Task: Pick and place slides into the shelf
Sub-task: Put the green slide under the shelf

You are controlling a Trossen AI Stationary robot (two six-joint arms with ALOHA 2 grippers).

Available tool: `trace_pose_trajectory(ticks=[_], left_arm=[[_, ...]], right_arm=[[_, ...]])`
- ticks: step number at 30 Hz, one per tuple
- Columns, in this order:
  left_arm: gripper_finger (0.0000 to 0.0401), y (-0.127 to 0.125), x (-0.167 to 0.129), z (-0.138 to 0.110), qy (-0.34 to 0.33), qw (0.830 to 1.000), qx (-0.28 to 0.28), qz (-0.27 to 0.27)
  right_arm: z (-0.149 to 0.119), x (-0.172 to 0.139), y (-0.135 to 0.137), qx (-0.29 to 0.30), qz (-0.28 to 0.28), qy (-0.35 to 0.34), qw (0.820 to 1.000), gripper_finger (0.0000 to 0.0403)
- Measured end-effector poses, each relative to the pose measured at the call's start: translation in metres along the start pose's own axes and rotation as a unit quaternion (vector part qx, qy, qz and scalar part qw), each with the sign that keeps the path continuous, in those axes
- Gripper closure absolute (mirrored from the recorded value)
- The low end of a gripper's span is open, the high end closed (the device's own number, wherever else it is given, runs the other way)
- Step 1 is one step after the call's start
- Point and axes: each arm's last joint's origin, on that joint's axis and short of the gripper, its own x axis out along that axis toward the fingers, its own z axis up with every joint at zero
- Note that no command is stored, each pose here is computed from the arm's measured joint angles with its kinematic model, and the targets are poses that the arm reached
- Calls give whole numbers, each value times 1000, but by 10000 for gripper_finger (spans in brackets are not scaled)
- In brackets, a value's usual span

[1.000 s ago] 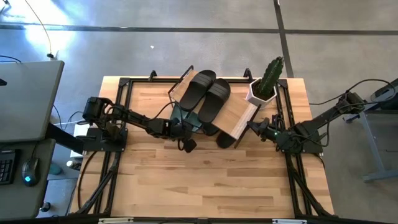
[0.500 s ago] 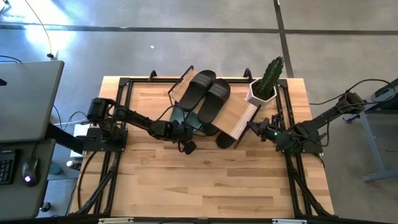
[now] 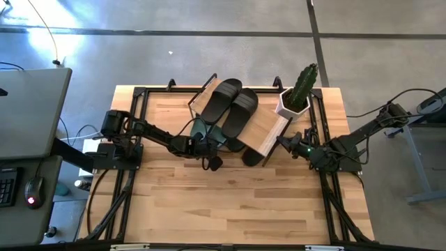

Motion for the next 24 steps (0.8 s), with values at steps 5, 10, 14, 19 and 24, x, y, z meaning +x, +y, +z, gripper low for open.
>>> trace_pose_trajectory(ticks=[5,10,14,19,24], left_arm=[[401,-1,3,0,-6,1000,-3,-4],[401,-1,3,1,-16,1000,-4,1],[401,-3,3,0,-12,1000,-3,-5],[401,-14,-9,-3,-14,999,10,-31],[401,-27,-36,-4,-37,998,25,-46]], right_arm=[[0,0,0,0,0,0,1000,403],[0,0,0,0,0,-1,1000,403],[0,0,0,0,0,-1,1000,403],[0,0,0,0,1,-2,1000,403],[0,0,0,0,1,-2,1000,403]])
